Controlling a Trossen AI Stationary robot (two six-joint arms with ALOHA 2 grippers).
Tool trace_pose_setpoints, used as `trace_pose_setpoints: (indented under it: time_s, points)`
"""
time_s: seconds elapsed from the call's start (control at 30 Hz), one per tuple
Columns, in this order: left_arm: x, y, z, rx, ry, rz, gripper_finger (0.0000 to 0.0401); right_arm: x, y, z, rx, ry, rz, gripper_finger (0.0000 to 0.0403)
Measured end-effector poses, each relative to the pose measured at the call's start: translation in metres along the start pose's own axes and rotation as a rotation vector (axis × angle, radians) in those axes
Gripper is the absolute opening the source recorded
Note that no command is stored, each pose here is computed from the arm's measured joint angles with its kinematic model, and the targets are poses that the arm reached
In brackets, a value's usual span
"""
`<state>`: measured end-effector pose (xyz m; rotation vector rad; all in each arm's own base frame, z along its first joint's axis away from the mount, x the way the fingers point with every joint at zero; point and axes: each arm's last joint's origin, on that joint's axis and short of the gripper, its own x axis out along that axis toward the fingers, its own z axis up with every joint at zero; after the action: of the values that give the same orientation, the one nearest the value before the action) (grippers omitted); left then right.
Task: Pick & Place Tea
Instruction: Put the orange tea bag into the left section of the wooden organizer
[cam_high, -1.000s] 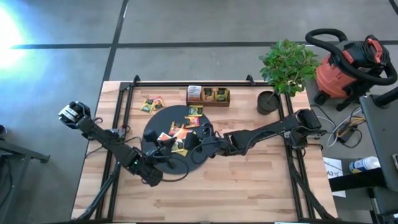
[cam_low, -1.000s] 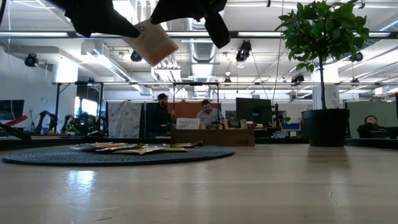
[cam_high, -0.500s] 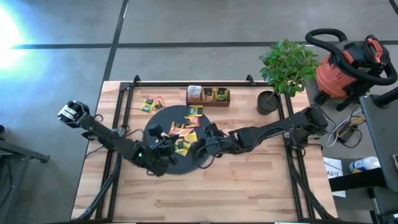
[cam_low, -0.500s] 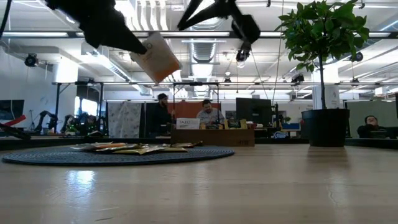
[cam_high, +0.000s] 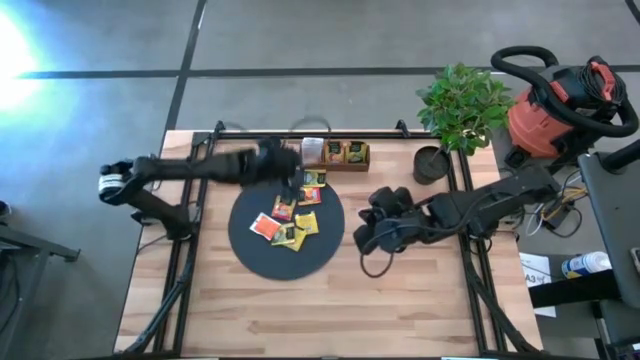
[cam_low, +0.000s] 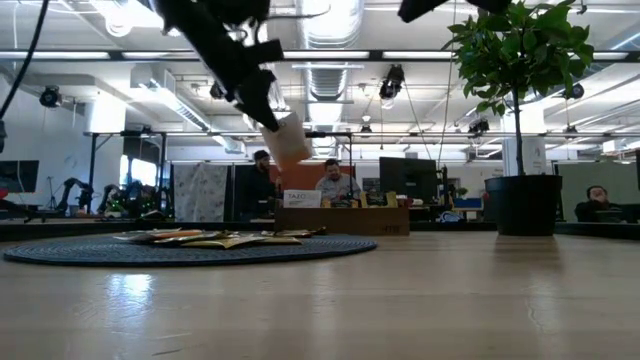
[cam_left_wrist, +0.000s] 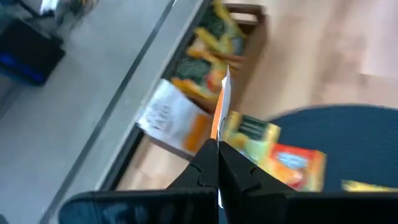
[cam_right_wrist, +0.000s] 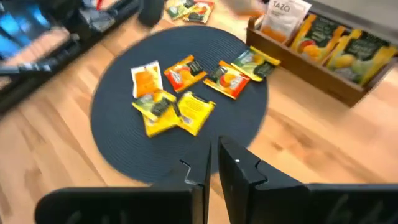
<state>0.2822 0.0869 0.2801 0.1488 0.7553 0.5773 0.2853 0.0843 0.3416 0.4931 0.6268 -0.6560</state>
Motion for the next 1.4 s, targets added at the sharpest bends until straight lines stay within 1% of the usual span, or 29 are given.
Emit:
trace_pose_setpoints:
  time_s: [0.13, 0.2, 0.23, 0.37, 0.5, 0.6, 0.67, 0.8, 0.93, 1.07, 1.2, 1.4]
  points:
    - [0.025, 0.041, 0.01, -0.046, 0.06, -0.046, 0.0, -0.002, -0.004, 0.004, -0.076, -0.004, -0.005, 0.0028]
    - [0.037, 0.054, 0.015, -0.049, 0.084, -0.074, 0.0, 0.001, -0.006, 0.007, -0.097, -0.005, -0.019, 0.0028]
    - [0.043, 0.058, 0.017, -0.032, 0.099, -0.082, 0.0, 0.002, -0.008, 0.008, -0.095, -0.005, -0.027, 0.0028]
    - [0.068, 0.065, 0.033, 0.106, 0.156, -0.118, 0.0, 0.009, -0.015, 0.016, -0.072, -0.008, -0.062, 0.0028]
    - [0.095, 0.069, 0.041, 0.243, 0.287, -0.178, 0.0, 0.013, -0.025, 0.024, 0.011, -0.004, -0.108, 0.0028]
    - [0.109, 0.071, 0.044, 0.282, 0.378, -0.235, 0.0, 0.01, -0.032, 0.03, 0.05, -0.017, -0.112, 0.0028]
    - [0.117, 0.072, 0.045, 0.298, 0.411, -0.269, 0.0, 0.009, -0.035, 0.034, 0.063, -0.025, -0.116, 0.0028]
    - [0.133, 0.075, 0.044, 0.288, 0.427, -0.299, 0.0, 0.008, -0.043, 0.041, 0.092, -0.042, -0.125, 0.0028]
    - [0.143, 0.084, 0.036, 0.248, 0.444, -0.314, 0.0, 0.008, -0.047, 0.044, 0.11, -0.05, -0.134, 0.0028]
    - [0.147, 0.092, 0.03, 0.197, 0.461, -0.316, 0.0, 0.008, -0.047, 0.045, 0.113, -0.051, -0.136, 0.0028]
    - [0.148, 0.096, 0.029, 0.188, 0.45, -0.304, 0.0, 0.009, -0.048, 0.046, 0.115, -0.052, -0.139, 0.0028]
    - [0.151, 0.095, 0.029, 0.187, 0.44, -0.292, 0.0004, 0.01, -0.049, 0.047, 0.118, -0.071, -0.156, 0.0028]
